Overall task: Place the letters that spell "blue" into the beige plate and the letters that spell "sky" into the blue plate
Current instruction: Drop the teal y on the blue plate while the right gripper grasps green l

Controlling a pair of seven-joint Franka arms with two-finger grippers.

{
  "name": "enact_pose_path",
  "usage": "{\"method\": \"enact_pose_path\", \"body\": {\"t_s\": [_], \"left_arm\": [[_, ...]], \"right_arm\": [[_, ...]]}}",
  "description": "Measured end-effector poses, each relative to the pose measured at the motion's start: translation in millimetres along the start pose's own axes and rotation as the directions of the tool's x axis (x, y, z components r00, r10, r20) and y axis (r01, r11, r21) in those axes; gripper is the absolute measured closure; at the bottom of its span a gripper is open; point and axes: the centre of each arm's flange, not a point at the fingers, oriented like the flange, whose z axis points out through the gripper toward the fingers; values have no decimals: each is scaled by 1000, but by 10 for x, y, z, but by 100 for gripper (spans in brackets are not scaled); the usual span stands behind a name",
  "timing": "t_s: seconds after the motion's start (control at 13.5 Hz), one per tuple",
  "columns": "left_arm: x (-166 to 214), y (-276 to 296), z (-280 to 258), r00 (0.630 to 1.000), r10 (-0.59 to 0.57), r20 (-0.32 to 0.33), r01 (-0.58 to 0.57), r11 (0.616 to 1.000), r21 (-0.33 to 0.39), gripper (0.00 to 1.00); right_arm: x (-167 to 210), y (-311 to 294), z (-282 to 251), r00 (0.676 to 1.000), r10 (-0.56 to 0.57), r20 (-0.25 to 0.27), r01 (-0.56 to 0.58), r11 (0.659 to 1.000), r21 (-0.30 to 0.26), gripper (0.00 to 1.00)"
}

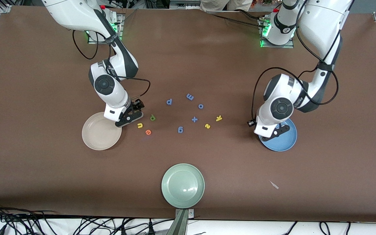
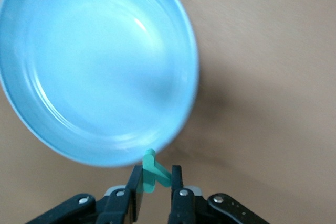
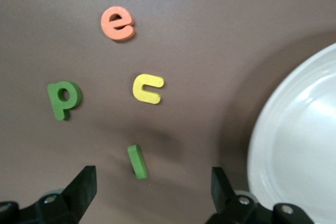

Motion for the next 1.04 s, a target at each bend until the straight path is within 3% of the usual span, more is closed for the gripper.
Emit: {"method": "enact_pose_path", "body": {"t_s": [0.3,0.37,0.44,0.52,0.74,0.81,0.96,1.04], "left_arm": [[178,-157,251,1000,18,-3,-18,999,40,75],[195,-155,302,1000,19,-5,-18,999,39,75],[205,-150,337,1000,18,-4,-18,999,37,75],[211,-146,340,1000,18,-6,-18,999,35,71],[241,-66,147,1000,21,-22,-21,1000,19,39],[209,25,8,1000,17,-18,-17,1000,11,30],[56,266,-244,999,-38,10,38,999,-35,8],[-59,395,-305,997,-70,23,71,996,-52,0]], "right_arm": [[3,-55,106,1000,-12,-8,12,1000,5,11],[1,-56,138,1000,-13,-7,13,1000,5,20],[-1,-57,161,1000,-12,-7,13,1000,6,20],[1,-58,183,1000,-12,-10,13,1000,6,27],[7,-71,281,1000,-14,-22,14,1000,8,40],[7,-74,301,1000,-14,-22,15,1000,8,40],[19,-60,283,1000,-15,-27,15,1000,6,55],[20,-62,282,999,-16,-27,16,1000,5,56]]}}
